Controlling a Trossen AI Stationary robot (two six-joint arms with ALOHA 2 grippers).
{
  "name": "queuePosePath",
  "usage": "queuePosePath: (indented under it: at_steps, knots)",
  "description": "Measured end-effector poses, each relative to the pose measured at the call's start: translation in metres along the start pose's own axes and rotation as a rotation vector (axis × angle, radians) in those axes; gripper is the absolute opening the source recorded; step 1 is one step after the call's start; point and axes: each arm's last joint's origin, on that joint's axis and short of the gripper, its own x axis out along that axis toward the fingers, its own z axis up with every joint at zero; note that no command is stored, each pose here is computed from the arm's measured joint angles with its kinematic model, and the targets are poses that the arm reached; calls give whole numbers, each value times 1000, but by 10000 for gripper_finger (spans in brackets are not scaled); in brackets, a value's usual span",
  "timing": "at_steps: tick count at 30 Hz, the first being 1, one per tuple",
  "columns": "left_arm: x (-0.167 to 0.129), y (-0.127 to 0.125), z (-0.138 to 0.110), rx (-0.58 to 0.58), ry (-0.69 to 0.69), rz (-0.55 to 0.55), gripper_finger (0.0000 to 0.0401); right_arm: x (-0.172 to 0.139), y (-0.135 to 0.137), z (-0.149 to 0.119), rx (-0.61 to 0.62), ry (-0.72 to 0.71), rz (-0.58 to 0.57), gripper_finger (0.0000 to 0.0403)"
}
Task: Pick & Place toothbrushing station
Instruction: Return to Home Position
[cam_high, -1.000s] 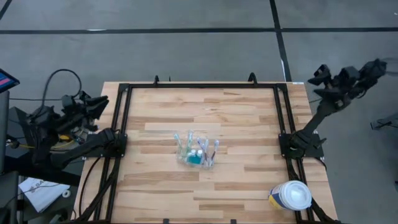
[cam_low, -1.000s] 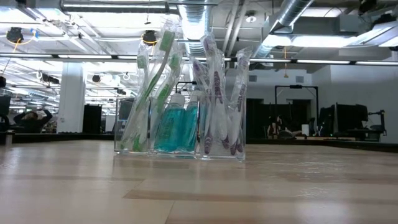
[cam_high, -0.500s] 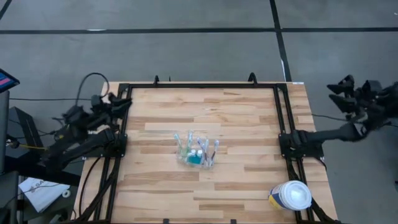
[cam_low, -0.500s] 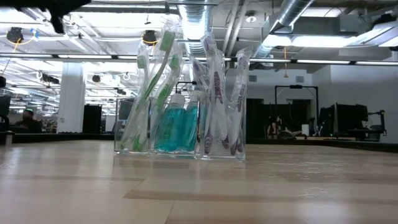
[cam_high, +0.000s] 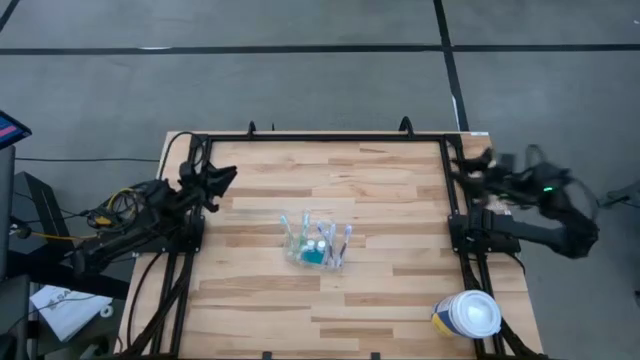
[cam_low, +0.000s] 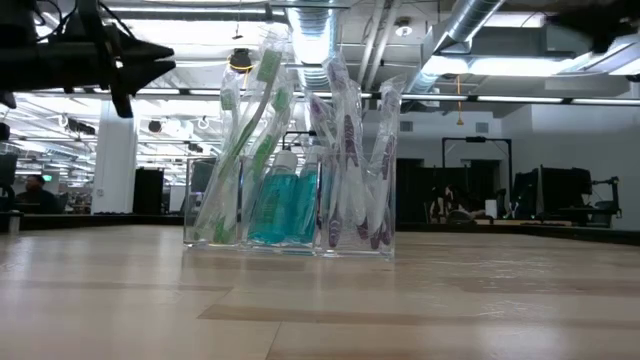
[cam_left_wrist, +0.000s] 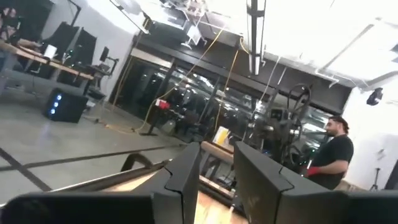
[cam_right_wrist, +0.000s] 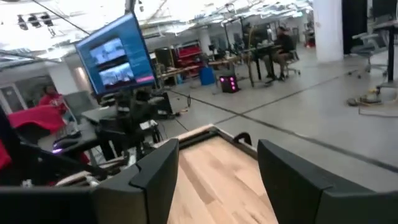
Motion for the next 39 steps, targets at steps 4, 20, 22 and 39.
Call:
queuePosePath:
  at_steps: [4,20,22,39]
  knots:
    - [2,3,-4,8,31,38,94,28,-3,-34,14,5,0,208]
    - [11,9,-18,-10,186,66,94,64,-16,-125,28,104,-7,212]
    - [11,9,-18,-10,187,62,94,65,-17,-133,26,130,4,214]
    - [11,9,-19,20,198,61,94,67,-7,-144,33,127,200,219]
